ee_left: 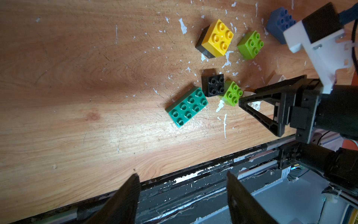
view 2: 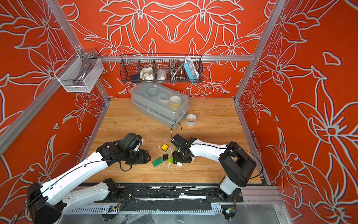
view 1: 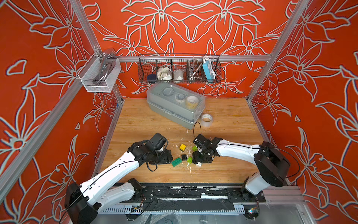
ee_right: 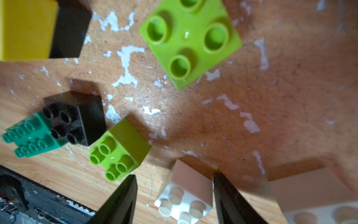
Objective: Assemble a giraffe with lego
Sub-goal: Pick up the lego brick from the center of the board, then assemble the lego brick with the lego brick, then pick up the lego brick from the center of the board.
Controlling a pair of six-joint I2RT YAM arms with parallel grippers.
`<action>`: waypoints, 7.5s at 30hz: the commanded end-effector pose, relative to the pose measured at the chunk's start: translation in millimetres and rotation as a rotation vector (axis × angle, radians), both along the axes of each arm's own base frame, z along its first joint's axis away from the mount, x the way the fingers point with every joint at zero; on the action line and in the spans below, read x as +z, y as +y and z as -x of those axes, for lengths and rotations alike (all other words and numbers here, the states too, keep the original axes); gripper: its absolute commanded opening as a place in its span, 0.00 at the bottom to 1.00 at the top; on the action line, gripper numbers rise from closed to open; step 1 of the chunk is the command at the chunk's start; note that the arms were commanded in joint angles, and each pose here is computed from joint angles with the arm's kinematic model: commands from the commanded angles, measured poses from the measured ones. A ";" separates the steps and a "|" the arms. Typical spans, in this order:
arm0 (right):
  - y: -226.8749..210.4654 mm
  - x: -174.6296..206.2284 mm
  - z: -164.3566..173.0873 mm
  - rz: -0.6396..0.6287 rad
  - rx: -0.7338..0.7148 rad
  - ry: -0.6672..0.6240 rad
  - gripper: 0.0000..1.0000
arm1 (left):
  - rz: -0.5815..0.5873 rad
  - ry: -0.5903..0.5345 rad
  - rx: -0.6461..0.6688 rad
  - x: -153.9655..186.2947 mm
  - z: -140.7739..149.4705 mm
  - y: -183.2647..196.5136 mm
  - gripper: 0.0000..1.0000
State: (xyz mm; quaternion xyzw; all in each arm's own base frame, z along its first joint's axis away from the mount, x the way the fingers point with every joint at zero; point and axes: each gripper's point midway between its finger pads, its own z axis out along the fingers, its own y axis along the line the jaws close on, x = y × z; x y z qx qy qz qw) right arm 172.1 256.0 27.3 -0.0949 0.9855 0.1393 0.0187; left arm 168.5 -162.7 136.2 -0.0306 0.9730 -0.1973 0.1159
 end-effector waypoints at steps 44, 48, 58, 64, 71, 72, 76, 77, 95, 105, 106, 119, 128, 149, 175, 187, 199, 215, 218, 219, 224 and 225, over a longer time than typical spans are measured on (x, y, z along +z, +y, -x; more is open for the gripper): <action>-40.1 0.5 23.1 0.214 0.128 -0.015 0.29 | 0.018 0.016 -0.047 -7.5 -8.9 -12.7 0.70; -42.9 5.2 24.0 0.218 0.139 -0.022 0.27 | 0.022 0.014 -0.041 -7.6 -8.8 -12.6 0.70; -54.7 68.3 2.7 0.266 0.358 -0.136 0.29 | 0.043 0.021 -0.060 -13.6 -5.9 -16.1 0.70; -64.3 64.1 -11.1 0.286 0.467 -0.111 0.30 | 0.063 0.019 -0.085 -11.7 -6.6 -21.7 0.70; -70.4 52.3 -27.7 0.329 0.522 -0.109 0.30 | 0.097 0.019 -0.117 -7.8 -5.4 -28.9 0.70; -70.1 50.7 -29.8 0.317 0.520 -0.107 0.30 | 0.099 0.025 -0.121 -8.4 -4.5 -29.6 0.70; -69.7 44.4 -30.9 0.300 0.534 -0.090 0.30 | 0.096 0.026 -0.134 -8.4 -3.7 -30.0 0.70; -71.0 42.5 -29.9 0.304 0.537 -0.083 0.30 | 0.096 0.022 -0.137 -7.5 -3.9 -30.0 0.70; -75.1 23.6 -27.2 0.328 0.530 0.021 0.31 | 0.116 0.012 -0.160 -4.2 -8.1 -36.9 0.70; -79.2 19.3 -21.4 0.332 0.510 0.066 0.31 | 0.127 0.000 -0.165 -1.0 -11.4 -40.1 0.70; -79.5 19.3 -19.8 0.328 0.501 0.071 0.31 | 0.128 0.001 -0.166 -1.4 -11.2 -40.4 0.70; -77.2 14.3 -6.9 0.273 0.360 0.099 0.30 | 0.134 0.003 -0.168 -2.7 -11.7 -42.0 0.70; -85.8 8.2 4.3 0.235 0.223 0.060 0.30 | 0.140 0.000 -0.168 -2.2 -10.9 -42.3 0.70; -43.3 2.6 -29.6 0.124 0.093 -0.006 0.31 | 0.084 -0.013 -0.107 2.0 -16.3 -30.7 0.71; -46.1 87.7 -26.8 0.048 0.099 -0.159 0.78 | -0.002 0.162 0.137 -42.5 -13.1 -14.6 0.79; -51.4 109.1 -20.6 -0.117 0.194 -0.283 0.94 | -0.143 0.275 0.338 -63.6 -26.8 -25.8 0.89; -65.8 118.1 -42.9 -0.213 0.170 -0.274 0.94 | -0.187 0.302 0.446 -77.9 -36.9 -35.8 0.94; -80.1 111.1 -52.5 -0.192 0.125 -0.262 0.94 | -0.214 0.351 0.422 -99.7 -35.0 -41.1 0.87; -81.4 108.6 -51.1 -0.193 0.121 -0.253 0.94 | -0.211 0.358 0.420 -103.9 -33.8 -41.9 0.87; -82.1 108.5 -51.3 -0.191 0.119 -0.253 0.94 | -0.212 0.362 0.419 -105.2 -33.4 -42.2 0.87; -84.1 108.3 -51.4 -0.189 0.110 -0.258 0.94 | -0.219 0.373 0.409 -108.6 -31.4 -42.4 0.87; -84.6 107.9 -50.9 -0.190 0.106 -0.256 0.94 | -0.222 0.374 0.407 -109.3 -30.3 -42.0 0.86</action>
